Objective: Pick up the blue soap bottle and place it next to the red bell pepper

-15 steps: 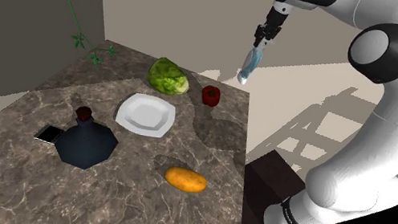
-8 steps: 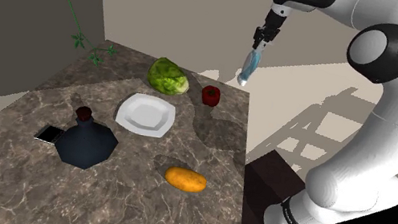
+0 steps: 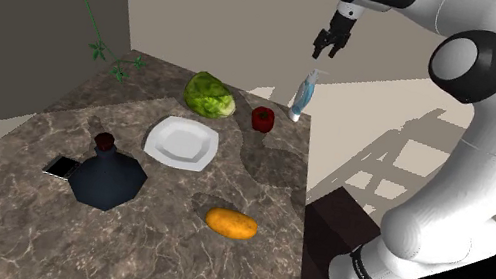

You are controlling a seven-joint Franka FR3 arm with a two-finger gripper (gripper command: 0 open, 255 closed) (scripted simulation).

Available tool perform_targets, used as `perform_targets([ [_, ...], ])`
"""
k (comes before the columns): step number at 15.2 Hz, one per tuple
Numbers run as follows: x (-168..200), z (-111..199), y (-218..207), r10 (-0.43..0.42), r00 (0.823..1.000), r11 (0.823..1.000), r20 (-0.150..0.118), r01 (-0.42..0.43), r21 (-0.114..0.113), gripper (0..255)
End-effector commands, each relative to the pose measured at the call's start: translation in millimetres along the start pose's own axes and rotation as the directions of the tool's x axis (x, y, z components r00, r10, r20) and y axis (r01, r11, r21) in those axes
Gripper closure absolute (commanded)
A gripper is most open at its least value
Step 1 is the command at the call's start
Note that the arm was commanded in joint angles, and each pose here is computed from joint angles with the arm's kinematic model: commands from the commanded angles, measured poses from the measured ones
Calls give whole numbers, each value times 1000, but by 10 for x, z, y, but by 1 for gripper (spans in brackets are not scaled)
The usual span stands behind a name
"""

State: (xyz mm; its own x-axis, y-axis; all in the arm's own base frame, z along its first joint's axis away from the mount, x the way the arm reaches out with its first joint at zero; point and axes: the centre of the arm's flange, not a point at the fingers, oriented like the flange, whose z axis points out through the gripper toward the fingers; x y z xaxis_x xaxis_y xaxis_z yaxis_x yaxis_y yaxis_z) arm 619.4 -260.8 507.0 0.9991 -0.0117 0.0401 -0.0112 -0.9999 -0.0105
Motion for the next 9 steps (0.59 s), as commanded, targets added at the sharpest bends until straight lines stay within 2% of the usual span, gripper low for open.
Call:
perform_targets([
  [1, 114, 382, 151, 0, 999, 1000, 35, 0, 18, 0],
  [2, 117, 278, 153, 0, 999, 1000, 35, 0, 18, 0],
  [9, 117, 278, 153, 0, 999, 1000, 35, 0, 18, 0],
])
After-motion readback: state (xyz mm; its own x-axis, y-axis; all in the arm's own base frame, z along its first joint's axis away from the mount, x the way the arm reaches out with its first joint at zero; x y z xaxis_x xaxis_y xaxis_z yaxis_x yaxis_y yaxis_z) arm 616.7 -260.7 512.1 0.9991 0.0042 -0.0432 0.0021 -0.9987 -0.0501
